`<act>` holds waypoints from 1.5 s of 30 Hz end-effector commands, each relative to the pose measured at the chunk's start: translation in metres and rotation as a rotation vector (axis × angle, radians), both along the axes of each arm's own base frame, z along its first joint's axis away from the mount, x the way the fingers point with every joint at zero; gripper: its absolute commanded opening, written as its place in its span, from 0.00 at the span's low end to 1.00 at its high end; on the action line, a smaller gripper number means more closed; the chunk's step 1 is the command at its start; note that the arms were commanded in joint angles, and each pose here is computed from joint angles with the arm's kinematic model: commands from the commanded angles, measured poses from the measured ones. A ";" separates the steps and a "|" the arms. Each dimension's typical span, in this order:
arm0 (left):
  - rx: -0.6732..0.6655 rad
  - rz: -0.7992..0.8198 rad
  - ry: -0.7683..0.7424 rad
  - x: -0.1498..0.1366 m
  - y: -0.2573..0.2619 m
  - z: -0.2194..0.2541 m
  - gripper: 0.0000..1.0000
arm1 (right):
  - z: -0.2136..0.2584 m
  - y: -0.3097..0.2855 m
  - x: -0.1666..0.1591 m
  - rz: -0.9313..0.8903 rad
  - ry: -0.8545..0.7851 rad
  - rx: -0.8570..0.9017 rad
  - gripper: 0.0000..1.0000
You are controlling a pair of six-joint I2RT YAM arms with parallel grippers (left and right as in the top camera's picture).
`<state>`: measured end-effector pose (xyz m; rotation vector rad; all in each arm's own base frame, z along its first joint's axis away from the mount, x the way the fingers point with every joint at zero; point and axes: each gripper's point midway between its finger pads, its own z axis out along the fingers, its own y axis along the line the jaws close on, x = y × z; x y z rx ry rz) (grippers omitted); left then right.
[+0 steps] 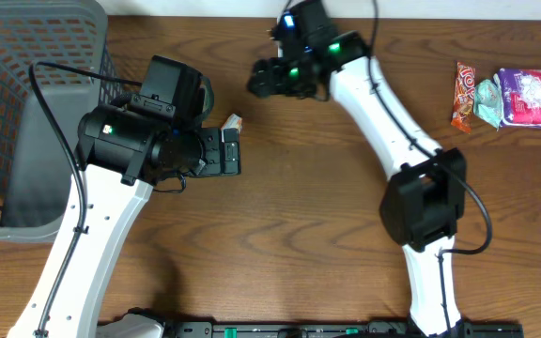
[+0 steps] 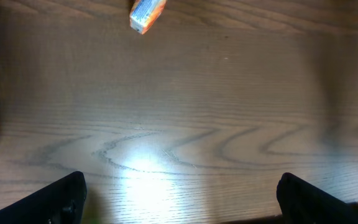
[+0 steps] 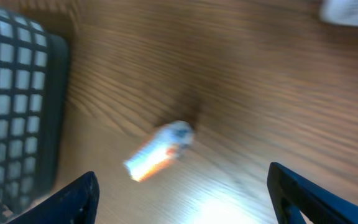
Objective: Scan the item barcode
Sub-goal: 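Move the right gripper left toward the orange Kleenex pack, then grasp the orange Kleenex pack with the right gripper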
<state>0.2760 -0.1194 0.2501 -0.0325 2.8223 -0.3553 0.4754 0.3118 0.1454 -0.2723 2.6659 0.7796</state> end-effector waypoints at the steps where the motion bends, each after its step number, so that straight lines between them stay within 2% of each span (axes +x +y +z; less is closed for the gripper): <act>1: -0.004 -0.004 -0.003 0.000 0.000 0.002 0.98 | -0.022 0.014 0.000 -0.139 0.080 -0.003 0.80; 6: -0.004 -0.004 -0.003 0.000 0.000 0.002 0.98 | -0.053 0.039 -0.011 -0.233 0.190 0.011 0.76; 10: -0.004 -0.004 -0.003 0.000 0.000 0.002 0.98 | -0.072 0.054 -0.025 -0.240 0.242 -0.003 0.75; 15: -0.004 -0.004 -0.003 0.000 0.000 0.002 0.98 | -0.084 0.073 -0.035 -0.219 0.226 -0.028 0.76; 20: -0.004 -0.004 -0.003 0.000 0.000 0.002 0.98 | -0.096 0.074 -0.035 -0.280 0.178 -0.099 0.76; 24: -0.004 -0.004 -0.003 0.000 0.000 0.002 0.98 | -0.110 0.079 -0.033 -0.300 0.169 -0.109 0.72; 27: -0.004 -0.004 -0.003 0.000 0.000 0.002 0.98 | -0.131 0.079 -0.034 -0.300 0.187 -0.129 0.62; 32: -0.004 -0.004 -0.003 0.000 0.000 0.002 0.98 | -0.148 0.066 -0.043 -0.304 0.240 -0.189 0.20; 35: -0.004 -0.004 -0.003 0.000 0.000 0.002 0.98 | -0.143 0.055 -0.041 -0.299 0.243 -0.205 0.05; 37: -0.004 -0.004 -0.003 0.000 0.000 0.002 0.98 | -0.137 0.046 -0.039 -0.281 0.239 -0.215 0.01; 41: -0.004 -0.004 -0.003 0.000 0.000 0.002 0.98 | -0.109 0.034 -0.035 -0.134 0.223 -0.169 0.01; 45: -0.004 -0.004 -0.003 0.000 0.000 0.002 0.98 | -0.066 0.028 -0.033 0.113 0.195 0.013 0.05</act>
